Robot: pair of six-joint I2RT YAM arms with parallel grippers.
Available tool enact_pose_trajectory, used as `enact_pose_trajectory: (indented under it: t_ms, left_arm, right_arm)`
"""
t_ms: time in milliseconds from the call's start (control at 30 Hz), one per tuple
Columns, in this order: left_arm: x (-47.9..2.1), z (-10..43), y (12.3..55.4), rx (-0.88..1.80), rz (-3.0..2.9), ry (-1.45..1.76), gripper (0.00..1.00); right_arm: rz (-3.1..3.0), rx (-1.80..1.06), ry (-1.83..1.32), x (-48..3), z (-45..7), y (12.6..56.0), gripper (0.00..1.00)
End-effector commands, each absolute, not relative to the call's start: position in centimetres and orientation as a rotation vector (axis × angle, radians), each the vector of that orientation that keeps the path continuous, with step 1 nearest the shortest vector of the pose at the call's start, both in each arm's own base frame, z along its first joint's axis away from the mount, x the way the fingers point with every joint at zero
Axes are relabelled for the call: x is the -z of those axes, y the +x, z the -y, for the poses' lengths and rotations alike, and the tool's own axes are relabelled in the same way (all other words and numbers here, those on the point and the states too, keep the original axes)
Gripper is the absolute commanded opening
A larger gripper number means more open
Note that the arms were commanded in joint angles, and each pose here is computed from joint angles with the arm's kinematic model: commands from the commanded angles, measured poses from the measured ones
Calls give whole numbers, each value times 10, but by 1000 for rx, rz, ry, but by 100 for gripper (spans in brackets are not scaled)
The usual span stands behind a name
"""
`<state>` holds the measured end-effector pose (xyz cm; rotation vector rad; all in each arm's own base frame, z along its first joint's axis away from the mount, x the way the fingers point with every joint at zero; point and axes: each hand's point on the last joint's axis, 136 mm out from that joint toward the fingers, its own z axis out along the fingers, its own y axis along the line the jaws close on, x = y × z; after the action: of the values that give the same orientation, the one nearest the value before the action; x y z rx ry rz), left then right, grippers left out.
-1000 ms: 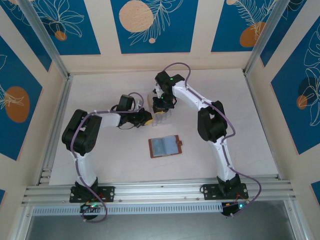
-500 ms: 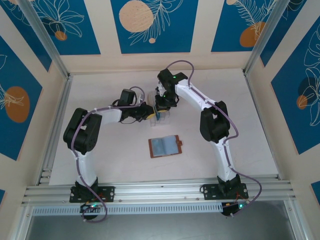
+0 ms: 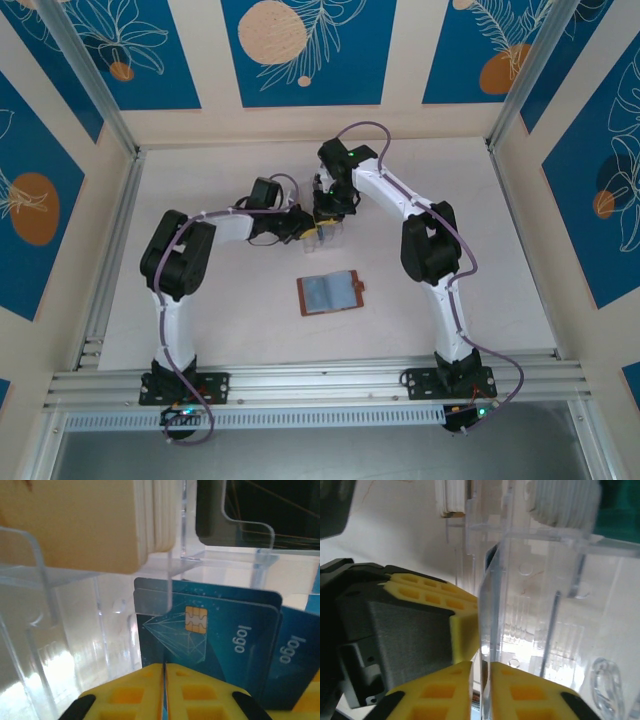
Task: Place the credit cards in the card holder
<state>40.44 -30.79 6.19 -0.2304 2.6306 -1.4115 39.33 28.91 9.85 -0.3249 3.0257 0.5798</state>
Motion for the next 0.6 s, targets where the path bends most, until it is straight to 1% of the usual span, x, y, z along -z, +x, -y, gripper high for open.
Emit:
enact_pose_trajectory:
  t_ms: [0,100,167,300,433,500,567]
  left_arm:
    - [-46,308,398,1356,-2684,-216,10]
    - [-45,308,398,1346,-2690,-210,10]
    - [-44,308,399,1341,-2691,-210,10]
    - [-42,308,399,1336,-2697,-208,10]
    - [-39,308,398,1330,-2705,-210,10]
    - [-37,308,397,1330,-2708,-211,10]
    - [-35,307,396,1327,-2712,-213,10]
  right_arm:
    - [-3016,-649,-337,-120,-291,383,22]
    - [-3013,-667,-334,-121,-292,383,22]
    - [-3012,-668,-335,-120,-292,384,21]
    - [-3017,-653,-326,-118,-290,384,14]
    - [-3012,-645,-318,-119,-289,385,12]
    - [-3013,-640,-315,-119,-288,385,8]
    - [-3009,-625,-309,-121,-286,386,6]
